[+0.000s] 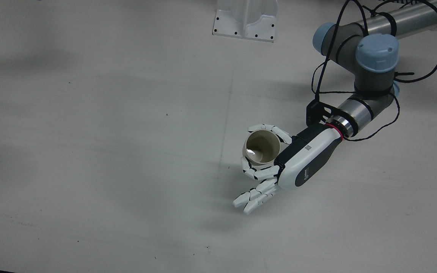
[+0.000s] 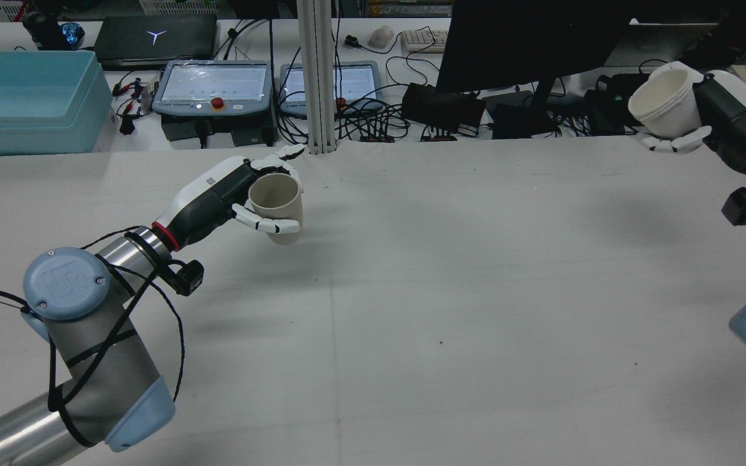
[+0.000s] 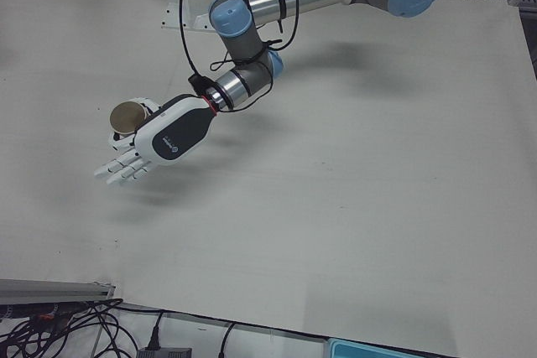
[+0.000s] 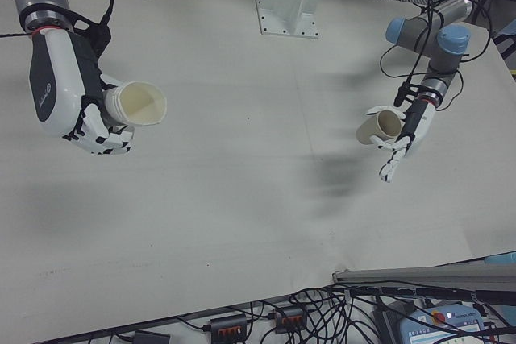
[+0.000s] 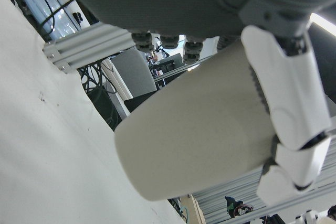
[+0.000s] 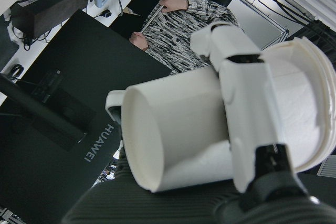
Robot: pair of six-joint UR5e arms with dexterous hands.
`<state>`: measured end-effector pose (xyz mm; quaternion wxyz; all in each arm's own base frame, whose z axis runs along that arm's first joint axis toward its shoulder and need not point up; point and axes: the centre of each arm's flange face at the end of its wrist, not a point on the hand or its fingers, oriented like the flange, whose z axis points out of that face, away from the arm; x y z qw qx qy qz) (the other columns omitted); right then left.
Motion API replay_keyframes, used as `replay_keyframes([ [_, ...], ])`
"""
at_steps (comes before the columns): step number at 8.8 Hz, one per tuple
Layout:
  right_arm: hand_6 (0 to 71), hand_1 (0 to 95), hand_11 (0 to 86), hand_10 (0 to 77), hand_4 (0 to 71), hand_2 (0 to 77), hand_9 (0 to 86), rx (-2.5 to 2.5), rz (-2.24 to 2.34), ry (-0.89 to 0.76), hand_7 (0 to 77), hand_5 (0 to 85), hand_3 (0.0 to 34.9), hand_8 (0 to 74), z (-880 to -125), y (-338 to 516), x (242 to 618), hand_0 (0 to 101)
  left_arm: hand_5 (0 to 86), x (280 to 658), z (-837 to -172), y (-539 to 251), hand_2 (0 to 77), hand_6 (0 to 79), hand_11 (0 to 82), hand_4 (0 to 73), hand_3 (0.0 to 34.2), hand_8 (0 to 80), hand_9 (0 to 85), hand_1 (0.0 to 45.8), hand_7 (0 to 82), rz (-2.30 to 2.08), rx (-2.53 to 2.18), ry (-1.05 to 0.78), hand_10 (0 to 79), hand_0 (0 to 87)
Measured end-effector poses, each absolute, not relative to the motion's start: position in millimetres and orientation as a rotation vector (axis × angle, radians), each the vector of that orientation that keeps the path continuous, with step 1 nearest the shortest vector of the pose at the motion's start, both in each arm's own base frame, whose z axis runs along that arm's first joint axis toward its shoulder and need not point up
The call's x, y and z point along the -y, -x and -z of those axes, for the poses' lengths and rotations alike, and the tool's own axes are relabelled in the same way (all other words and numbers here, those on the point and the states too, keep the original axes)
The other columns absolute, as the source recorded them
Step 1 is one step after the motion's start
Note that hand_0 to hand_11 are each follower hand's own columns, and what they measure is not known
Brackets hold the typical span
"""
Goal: Pour water
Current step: 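Bring both held cups together above the table center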
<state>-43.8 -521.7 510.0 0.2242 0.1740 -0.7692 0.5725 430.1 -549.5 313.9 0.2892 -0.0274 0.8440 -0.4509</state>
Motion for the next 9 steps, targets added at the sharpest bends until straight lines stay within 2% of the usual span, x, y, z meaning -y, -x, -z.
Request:
replay_keyframes([
  [2, 40.4, 28.4, 65.4, 51.8, 8.2, 33.3, 67.1, 2.103, -1.542, -0.502, 62.2, 69.8, 0.3, 52.4, -448, 50, 517, 80, 46.4, 533, -279, -490, 28.4, 7.6, 6.5, 35.5, 0.0, 2.2, 3.8, 17.5, 8.7, 1.126, -2.232, 0.078, 3.3, 44.1],
  [4, 40.4, 28.4, 66.0, 51.3, 8.7, 33.8, 67.1, 2.072, -1.487, -0.501, 62.2, 69.3, 0.1, 52.4, -387, 75, 515, 80, 46.9, 538, -258, -534, 28.4, 7.1, 6.5, 34.9, 0.0, 2.7, 3.8, 16.9, 8.2, 1.113, -2.193, 0.083, 3.3, 44.2],
  [5, 43.1, 27.8, 66.5, 49.6, 10.9, 37.1, 68.2, 2.050, -1.451, -0.490, 65.4, 69.3, 0.1, 50.2, -364, 97, 516, 80, 46.9, 542, -245, -551, 28.4, 7.1, 6.5, 34.9, 0.0, 2.7, 3.8, 16.9, 8.2, 1.108, -2.183, 0.082, 3.3, 44.2],
  [7, 43.1, 27.8, 66.5, 49.6, 10.9, 37.1, 68.2, 1.979, -1.376, -0.472, 65.4, 69.3, 0.1, 50.2, -344, 155, 516, 80, 46.9, 547, -192, -567, 28.4, 8.2, 6.5, 34.9, 0.0, 3.3, 3.8, 16.9, 8.7, 1.070, -2.208, 0.058, 3.3, 43.7],
  [8, 45.8, 27.8, 66.5, 49.6, 15.3, 37.6, 68.2, 1.934, -1.359, -0.468, 67.6, 69.3, 0.4, 49.6, -347, 188, 518, 80, 46.9, 548, -161, -569, 28.4, 9.3, 6.5, 34.9, 0.0, 3.3, 3.8, 16.9, 10.4, 1.054, -2.229, 0.051, 3.3, 43.8],
  [9, 46.4, 27.8, 66.5, 49.6, 15.8, 37.6, 65.4, 1.895, -1.344, -0.468, 68.2, 69.3, 0.3, 47.5, -350, 221, 521, 80, 46.9, 548, -136, -568, 28.4, 9.3, 6.5, 34.9, 0.0, 3.3, 3.8, 16.9, 10.4, 1.044, -2.247, 0.048, 3.3, 43.8],
])
